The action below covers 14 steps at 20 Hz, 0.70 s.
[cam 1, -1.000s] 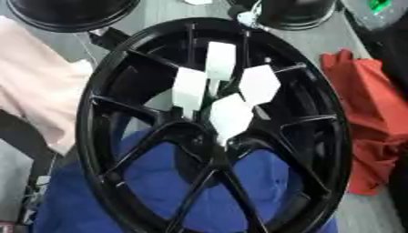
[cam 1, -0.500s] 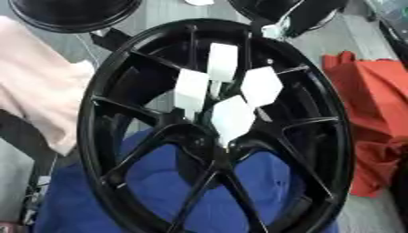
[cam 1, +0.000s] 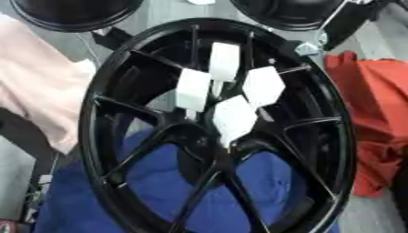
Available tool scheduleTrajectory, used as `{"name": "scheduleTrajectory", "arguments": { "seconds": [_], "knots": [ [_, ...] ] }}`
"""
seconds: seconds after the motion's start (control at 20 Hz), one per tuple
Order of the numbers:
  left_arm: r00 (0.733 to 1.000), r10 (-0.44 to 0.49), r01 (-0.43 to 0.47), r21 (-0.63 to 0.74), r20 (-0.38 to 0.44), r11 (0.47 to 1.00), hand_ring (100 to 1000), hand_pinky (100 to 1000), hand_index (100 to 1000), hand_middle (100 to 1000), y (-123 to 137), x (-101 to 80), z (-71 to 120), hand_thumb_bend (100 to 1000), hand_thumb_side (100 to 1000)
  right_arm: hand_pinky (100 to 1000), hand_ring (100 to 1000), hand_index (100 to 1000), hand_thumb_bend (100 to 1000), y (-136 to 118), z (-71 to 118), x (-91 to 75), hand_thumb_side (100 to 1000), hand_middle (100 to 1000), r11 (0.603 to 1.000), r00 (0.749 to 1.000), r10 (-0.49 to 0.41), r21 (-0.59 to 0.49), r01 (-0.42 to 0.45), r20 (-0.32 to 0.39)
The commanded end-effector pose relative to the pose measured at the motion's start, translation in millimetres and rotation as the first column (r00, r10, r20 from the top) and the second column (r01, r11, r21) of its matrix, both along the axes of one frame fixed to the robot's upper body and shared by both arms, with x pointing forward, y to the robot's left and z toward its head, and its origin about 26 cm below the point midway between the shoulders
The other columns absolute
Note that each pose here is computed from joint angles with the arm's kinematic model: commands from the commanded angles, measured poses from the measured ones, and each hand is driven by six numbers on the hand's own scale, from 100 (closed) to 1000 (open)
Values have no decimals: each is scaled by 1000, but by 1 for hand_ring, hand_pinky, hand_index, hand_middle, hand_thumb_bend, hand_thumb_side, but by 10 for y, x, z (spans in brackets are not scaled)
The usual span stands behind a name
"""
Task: Pull the pin out of the wheel hub.
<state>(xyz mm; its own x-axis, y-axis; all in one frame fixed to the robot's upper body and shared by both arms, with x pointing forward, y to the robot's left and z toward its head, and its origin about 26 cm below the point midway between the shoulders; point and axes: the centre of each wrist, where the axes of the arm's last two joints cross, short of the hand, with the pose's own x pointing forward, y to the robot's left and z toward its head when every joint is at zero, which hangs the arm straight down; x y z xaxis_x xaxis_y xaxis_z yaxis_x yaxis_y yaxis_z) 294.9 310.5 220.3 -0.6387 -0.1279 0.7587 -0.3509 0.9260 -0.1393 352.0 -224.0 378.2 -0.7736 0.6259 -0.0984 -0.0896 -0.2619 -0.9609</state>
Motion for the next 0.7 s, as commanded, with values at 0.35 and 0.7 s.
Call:
{"name": "scheduleTrajectory", "arguments": {
  "seconds": [0.35, 0.7],
  "knots": [
    [1000, 3, -3, 6, 28, 1000, 715, 713, 781, 654, 18, -25, 81, 157, 781, 877, 797, 883, 297, -61, 58, -155, 159, 782, 1000, 1000, -1, -28, 2, 28],
    [1000, 4, -4, 4, 25, 1000, 715, 713, 781, 655, 17, -26, 73, 158, 783, 890, 849, 907, 312, -93, 23, -171, 172, 844, 999, 1000, -14, -29, 14, 22]
  ]
}}
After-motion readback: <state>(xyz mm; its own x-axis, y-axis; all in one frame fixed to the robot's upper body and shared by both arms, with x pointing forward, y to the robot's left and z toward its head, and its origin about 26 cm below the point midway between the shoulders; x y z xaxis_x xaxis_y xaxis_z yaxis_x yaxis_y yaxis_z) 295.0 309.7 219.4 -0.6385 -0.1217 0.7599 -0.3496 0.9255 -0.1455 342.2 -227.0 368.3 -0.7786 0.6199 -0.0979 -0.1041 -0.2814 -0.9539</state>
